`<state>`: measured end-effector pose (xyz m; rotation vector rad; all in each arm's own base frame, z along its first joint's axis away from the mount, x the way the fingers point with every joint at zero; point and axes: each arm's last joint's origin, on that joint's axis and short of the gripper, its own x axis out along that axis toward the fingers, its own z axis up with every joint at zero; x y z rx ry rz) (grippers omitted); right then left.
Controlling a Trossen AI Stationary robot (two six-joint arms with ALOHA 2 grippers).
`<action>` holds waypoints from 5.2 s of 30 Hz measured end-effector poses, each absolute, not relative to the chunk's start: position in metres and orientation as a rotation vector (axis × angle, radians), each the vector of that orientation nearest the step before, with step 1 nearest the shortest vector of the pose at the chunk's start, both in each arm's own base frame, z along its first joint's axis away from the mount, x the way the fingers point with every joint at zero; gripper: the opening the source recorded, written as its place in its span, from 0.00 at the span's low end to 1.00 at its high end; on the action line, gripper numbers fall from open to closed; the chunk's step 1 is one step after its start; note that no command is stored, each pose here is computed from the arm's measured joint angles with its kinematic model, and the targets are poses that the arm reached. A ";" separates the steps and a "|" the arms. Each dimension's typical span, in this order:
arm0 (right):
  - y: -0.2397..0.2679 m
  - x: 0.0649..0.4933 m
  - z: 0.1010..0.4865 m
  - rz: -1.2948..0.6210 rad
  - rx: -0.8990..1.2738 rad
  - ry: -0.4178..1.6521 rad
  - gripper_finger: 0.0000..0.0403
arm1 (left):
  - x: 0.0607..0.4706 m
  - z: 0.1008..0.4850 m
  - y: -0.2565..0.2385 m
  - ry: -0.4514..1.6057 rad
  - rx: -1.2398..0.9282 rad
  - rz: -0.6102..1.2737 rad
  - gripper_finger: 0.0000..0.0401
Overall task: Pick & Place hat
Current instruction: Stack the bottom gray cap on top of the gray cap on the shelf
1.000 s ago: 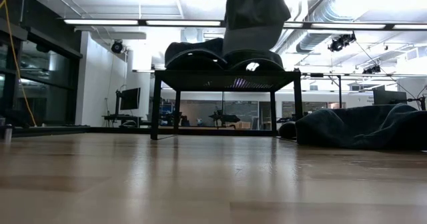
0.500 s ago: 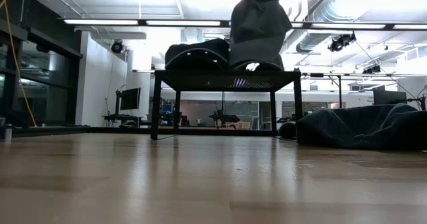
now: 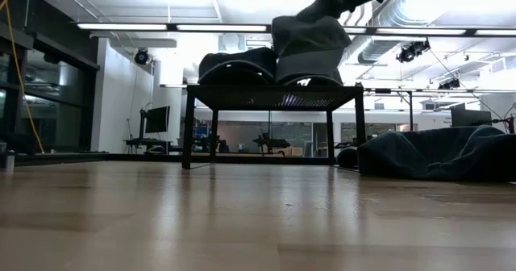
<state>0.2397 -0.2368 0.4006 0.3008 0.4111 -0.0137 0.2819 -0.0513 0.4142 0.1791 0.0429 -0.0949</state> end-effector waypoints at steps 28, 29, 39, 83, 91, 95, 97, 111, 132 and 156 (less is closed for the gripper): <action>-0.239 0.230 0.386 -0.318 0.353 0.626 0.06 | 0.282 0.415 -0.051 0.039 0.181 -0.069 0.29; -0.239 0.230 0.386 -0.321 0.363 0.623 0.05 | 0.282 0.415 -0.051 0.038 0.181 -0.068 0.29; -0.214 0.219 0.413 -0.279 0.328 0.539 0.04 | 0.282 0.415 -0.051 0.039 0.181 -0.068 0.29; -0.172 0.211 0.462 0.511 0.301 0.175 0.04 | 0.282 0.415 -0.050 0.041 0.185 -0.046 0.29; -0.202 0.221 0.443 0.578 0.370 0.174 0.04 | 0.282 0.415 -0.050 0.041 0.184 -0.045 0.29; -0.213 0.224 0.440 0.639 0.397 0.160 0.04 | 0.282 0.415 -0.050 0.042 0.176 -0.046 0.29; -0.218 0.227 0.438 0.670 0.414 0.158 0.04 | 0.282 0.415 -0.050 0.042 0.169 -0.045 0.29; -0.247 0.236 0.420 0.661 0.523 0.185 0.04 | 0.282 0.415 -0.050 0.043 0.142 -0.043 0.29; -0.254 0.239 0.412 0.652 0.580 0.203 0.04 | 0.282 0.415 -0.050 0.044 0.128 -0.039 0.29; -0.282 0.238 0.387 0.595 0.688 0.221 0.04 | 0.282 0.415 -0.049 0.046 0.132 0.001 0.29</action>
